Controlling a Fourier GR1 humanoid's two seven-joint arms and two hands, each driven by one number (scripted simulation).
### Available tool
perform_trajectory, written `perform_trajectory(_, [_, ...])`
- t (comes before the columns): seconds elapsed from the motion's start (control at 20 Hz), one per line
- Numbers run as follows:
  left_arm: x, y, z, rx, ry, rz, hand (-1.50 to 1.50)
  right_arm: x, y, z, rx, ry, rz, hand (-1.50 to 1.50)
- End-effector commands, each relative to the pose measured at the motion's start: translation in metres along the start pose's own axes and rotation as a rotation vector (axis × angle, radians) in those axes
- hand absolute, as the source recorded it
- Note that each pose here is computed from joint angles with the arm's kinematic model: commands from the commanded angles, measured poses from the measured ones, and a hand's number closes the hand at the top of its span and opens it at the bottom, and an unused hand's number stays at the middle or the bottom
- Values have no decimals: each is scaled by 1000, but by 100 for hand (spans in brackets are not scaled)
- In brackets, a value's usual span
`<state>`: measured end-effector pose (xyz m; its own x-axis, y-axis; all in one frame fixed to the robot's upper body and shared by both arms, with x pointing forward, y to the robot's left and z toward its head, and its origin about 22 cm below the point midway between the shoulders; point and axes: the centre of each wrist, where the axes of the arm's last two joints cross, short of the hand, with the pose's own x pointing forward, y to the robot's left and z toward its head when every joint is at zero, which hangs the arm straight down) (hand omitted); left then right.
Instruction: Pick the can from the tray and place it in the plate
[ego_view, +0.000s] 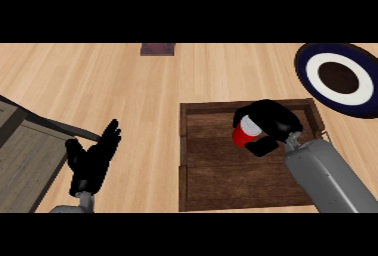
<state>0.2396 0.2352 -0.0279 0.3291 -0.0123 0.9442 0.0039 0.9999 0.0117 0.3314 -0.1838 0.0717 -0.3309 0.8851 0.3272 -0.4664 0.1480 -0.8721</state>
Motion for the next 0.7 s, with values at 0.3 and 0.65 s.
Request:
perform_trajectory(0.3, [17, 17, 4, 2, 50, -7, 0, -15, 13, 3, -116, -46, 71, 150])
perform_trajectory(0.65, [-16, 16, 15, 54, 51, 10, 0, -19, 67, 86, -471, -34, -116, 150])
